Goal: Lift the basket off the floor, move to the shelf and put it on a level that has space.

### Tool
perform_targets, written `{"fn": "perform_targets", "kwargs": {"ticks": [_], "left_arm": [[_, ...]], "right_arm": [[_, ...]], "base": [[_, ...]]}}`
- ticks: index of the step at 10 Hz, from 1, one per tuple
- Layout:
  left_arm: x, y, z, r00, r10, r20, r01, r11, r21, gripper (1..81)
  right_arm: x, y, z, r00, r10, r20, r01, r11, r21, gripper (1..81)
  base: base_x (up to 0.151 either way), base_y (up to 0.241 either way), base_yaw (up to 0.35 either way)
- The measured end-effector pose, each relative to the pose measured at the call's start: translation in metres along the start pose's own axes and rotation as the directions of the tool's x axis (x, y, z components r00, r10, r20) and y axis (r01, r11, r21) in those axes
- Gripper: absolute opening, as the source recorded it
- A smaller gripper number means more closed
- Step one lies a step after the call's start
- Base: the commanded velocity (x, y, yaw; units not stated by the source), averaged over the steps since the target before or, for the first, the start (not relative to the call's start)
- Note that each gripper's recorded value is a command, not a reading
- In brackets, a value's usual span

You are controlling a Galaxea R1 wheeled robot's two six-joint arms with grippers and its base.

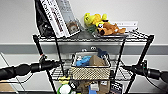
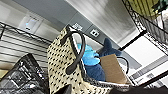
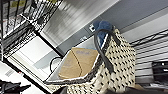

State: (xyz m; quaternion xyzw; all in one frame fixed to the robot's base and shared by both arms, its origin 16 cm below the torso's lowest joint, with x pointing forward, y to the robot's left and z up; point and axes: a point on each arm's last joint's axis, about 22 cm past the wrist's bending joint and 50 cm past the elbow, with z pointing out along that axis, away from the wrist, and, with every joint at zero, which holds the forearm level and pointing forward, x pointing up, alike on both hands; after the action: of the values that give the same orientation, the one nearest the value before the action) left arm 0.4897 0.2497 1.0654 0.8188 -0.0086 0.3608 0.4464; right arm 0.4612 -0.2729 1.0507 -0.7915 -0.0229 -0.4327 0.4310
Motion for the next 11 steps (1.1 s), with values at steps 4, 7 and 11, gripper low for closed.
{"fn": "perform_targets", "kwargs": {"ticks": [4, 7, 11], "left_arm": [[-0.061, -0.034, -0.018, 0.997, -0.059, 0.040, 0.057, 0.997, 0.042, 81.1], [-0.103, -0.053, -0.042, 0.994, -0.096, 0.043, 0.092, 0.993, 0.074, 81.1], [-0.172, -0.076, -0.053, 0.985, -0.155, 0.076, 0.147, 0.984, 0.099, 81.1]], "right_arm": [[-0.053, 0.014, -0.026, 0.996, 0.085, 0.041, -0.084, 0.996, -0.035, 81.1], [-0.095, 0.033, -0.045, 0.985, 0.152, 0.081, -0.145, 0.986, -0.089, 81.1], [-0.175, 0.064, -0.065, 0.952, 0.285, 0.113, -0.264, 0.949, -0.170, 81.1]], "base": [[0.000, 0.000, 0.000], [0.000, 0.000, 0.000], [0.000, 0.000, 0.000]]}}
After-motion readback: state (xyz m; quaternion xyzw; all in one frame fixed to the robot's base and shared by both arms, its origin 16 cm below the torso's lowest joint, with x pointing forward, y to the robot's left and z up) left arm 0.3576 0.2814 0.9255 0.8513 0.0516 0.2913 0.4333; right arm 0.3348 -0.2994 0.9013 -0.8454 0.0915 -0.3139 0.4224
